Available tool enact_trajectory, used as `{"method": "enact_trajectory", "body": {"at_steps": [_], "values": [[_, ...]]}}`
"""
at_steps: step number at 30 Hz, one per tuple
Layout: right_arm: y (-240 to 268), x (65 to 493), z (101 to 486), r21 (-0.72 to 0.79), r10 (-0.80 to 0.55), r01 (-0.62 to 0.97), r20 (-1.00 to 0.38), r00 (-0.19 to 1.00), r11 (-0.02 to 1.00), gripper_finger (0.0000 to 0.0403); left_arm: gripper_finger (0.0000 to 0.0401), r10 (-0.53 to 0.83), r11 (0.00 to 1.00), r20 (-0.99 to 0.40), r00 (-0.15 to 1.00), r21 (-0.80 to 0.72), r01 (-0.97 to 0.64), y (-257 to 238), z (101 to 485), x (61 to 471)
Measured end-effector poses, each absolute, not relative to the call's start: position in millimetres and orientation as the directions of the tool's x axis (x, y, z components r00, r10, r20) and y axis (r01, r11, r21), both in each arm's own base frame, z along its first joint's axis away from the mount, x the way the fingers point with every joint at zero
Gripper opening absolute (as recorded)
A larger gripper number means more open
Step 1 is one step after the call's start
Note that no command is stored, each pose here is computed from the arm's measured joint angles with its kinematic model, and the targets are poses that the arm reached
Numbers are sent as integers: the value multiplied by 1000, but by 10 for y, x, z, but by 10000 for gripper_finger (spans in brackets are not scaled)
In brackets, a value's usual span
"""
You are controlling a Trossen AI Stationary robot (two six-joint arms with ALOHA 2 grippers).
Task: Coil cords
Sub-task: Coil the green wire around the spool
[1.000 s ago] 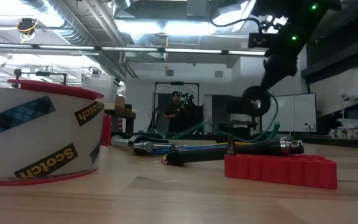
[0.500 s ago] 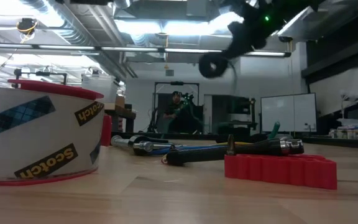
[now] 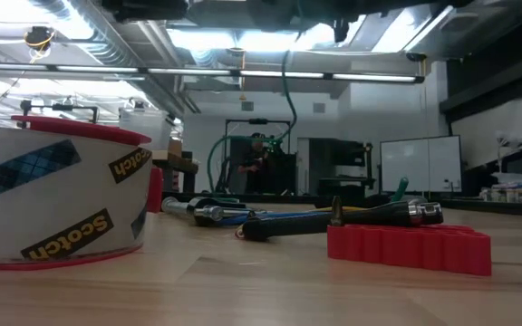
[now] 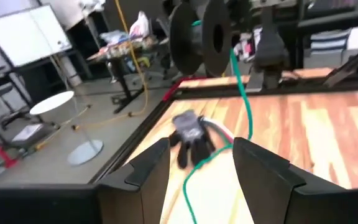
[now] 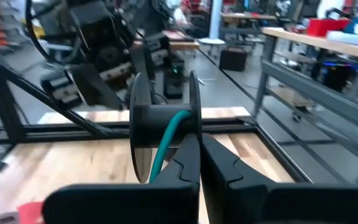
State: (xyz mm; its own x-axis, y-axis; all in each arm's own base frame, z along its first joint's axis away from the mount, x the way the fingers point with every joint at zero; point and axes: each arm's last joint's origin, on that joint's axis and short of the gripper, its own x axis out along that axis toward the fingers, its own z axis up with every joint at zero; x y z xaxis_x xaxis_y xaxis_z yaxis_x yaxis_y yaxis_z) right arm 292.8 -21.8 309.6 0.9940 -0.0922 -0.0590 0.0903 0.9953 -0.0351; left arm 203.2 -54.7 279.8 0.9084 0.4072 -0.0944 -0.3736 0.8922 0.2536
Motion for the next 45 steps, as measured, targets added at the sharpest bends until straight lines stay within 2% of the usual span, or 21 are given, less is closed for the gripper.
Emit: {"method": "enact_trajectory", "body": {"at_steps": [7, 19, 22, 30, 34, 39, 45], "values": [[-213, 3026, 2994, -33, -52, 50, -75, 996, 998, 0, 170, 348, 908, 20, 937, 242, -343, -546, 2816, 2262], [-211, 3102, 2939, -40, -27, 24, -58, 998, 999, 0, 170, 250, 946, 70, 966, 195, -259, -405, 2734, 2493], [-211, 3102, 2954, -50, -26, 24, -42, 999, 998, 0, 158, 234, 951, 88, 968, 189, -246, -391, 2743, 2506], [-211, 3102, 2959, -56, -27, 25, -38, 999, 998, 0, 97, 249, 944, 87, 965, 199, -262, -337, 2742, 2514], [-217, 3102, 2970, -58, -46, 44, -26, 999, 997, 0, 81, 273, 932, 88, 958, 220, -286, -329, 2747, 2508], [-237, 3099, 3039, -65, -116, 119, 45, 992, 991, 0, 85, 387, 894, 72, 919, 214, -394, -296, 2735, 2498], [-238, 3080, 3184, -75, -123, 140, 193, 973, 987, 0, 111, 393, 901, 72, 917, 171, -400, -294, 2734, 2498]]}}
